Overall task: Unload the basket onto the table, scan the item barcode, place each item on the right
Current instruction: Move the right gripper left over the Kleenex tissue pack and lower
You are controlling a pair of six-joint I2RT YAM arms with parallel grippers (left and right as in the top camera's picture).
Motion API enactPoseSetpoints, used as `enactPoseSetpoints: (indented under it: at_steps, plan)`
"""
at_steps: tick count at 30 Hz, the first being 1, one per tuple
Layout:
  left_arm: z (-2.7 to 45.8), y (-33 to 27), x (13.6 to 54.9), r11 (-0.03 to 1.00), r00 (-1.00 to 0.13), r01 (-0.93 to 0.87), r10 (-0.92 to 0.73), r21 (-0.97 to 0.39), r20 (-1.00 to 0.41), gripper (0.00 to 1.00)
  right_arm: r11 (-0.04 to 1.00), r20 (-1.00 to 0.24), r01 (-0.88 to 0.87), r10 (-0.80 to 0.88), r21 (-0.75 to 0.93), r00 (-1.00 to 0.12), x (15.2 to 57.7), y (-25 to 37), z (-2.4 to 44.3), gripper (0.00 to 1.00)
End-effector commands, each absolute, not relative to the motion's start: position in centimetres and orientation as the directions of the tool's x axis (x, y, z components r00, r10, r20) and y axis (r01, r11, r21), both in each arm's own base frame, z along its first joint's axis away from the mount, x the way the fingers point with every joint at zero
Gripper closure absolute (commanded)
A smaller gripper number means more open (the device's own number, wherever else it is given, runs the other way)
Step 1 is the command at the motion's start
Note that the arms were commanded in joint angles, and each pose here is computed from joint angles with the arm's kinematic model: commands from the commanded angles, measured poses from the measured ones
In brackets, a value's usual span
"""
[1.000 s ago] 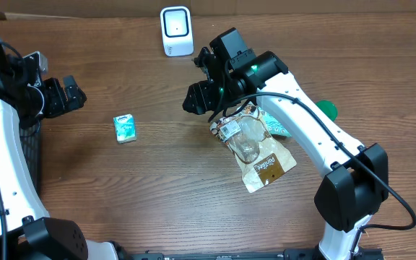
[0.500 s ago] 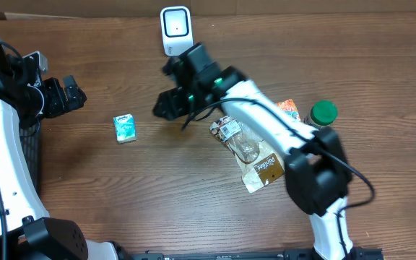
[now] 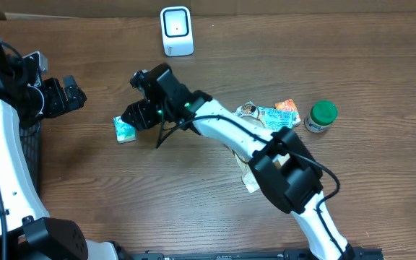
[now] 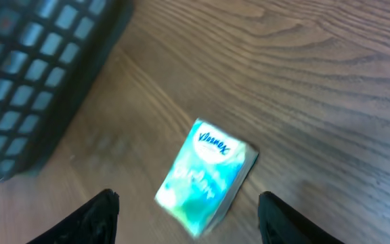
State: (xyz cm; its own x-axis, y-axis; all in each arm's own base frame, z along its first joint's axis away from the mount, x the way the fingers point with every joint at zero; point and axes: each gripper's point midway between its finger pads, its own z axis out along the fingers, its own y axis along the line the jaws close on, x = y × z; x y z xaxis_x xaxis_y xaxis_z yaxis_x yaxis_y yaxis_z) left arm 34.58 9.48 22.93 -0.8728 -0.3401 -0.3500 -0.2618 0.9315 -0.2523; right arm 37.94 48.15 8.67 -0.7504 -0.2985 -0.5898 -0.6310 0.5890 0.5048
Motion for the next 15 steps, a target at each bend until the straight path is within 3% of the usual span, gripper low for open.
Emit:
enactPoseSetpoints:
  at_steps: [1, 15]
  plan:
    - [23.2, 9.5, 34.6, 0.936, -0.872, -0.251, -0.329, -0.247, -0.362, 0.0, 0.642, -0.593, -0.608, -0.283, 0.467, -0.754, 38.2, 49.0, 6.5, 0.37]
    - [23.2, 9.5, 34.6, 0.936, -0.873, -0.25, -0.329, -0.248, -0.361, 0.0, 0.694, -0.57, -0.563, -0.263, 0.448, -0.779, 37.6, 50.4, 1.2, 0.57]
